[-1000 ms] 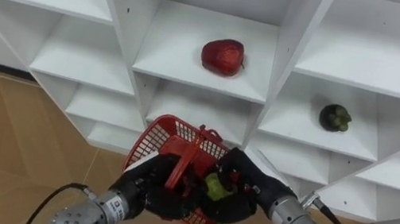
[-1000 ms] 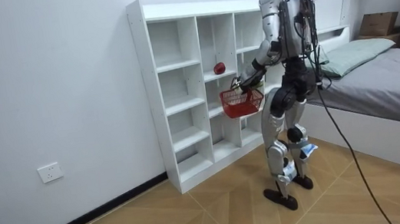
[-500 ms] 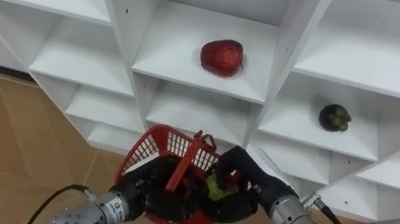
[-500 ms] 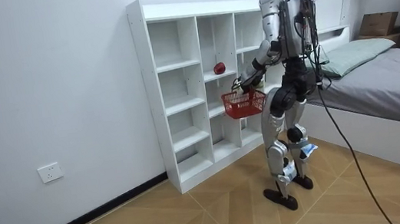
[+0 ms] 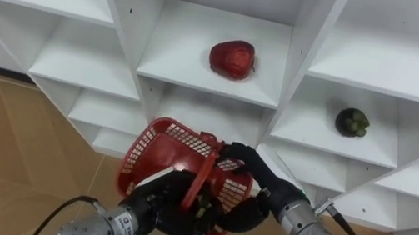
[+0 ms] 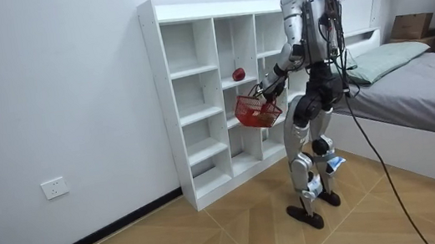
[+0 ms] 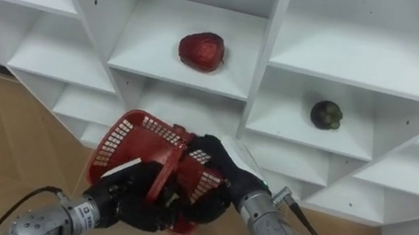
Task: Collect fruits from the closet
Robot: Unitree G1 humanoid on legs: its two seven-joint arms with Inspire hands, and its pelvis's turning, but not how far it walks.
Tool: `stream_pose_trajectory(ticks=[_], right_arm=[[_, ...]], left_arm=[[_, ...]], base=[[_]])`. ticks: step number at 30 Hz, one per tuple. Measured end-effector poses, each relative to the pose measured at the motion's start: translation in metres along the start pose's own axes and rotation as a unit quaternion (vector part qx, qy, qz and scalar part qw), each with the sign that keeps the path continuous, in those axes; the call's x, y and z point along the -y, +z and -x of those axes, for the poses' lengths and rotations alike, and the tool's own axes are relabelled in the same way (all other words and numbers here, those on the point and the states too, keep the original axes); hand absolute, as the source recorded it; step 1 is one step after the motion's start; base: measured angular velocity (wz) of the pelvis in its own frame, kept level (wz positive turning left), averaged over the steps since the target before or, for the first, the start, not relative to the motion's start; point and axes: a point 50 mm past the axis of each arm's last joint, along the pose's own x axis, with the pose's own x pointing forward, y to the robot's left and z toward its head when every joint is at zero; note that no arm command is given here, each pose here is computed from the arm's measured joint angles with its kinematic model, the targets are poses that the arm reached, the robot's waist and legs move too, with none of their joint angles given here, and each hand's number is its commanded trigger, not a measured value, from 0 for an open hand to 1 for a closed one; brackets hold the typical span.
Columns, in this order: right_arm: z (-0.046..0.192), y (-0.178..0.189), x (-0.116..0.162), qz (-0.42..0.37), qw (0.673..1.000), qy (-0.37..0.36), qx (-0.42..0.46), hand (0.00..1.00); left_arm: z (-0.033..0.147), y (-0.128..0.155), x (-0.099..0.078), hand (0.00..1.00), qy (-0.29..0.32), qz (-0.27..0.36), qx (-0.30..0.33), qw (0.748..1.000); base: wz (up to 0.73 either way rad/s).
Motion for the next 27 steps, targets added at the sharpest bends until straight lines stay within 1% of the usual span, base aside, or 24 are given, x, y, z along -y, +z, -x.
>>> stream_pose_trajectory(ticks=[19, 27], right_arm=[[-0.0002, 0.0017, -0.0050, 0.002, 1.000, 0.009, 0.003, 0.00], [0.0008, 0.0008, -0.0064, 0.000, 1.000, 0.010, 0.002, 0.00]], left_arm=[[0.0012, -0.0005, -0.0013, 1.00, 0.000, 0.000, -0.002, 1.000], [0.0036, -0.0032, -0.0025, 1.00, 0.013, 0.001, -0.005, 1.000]], base=[[0.01], [0.03]])
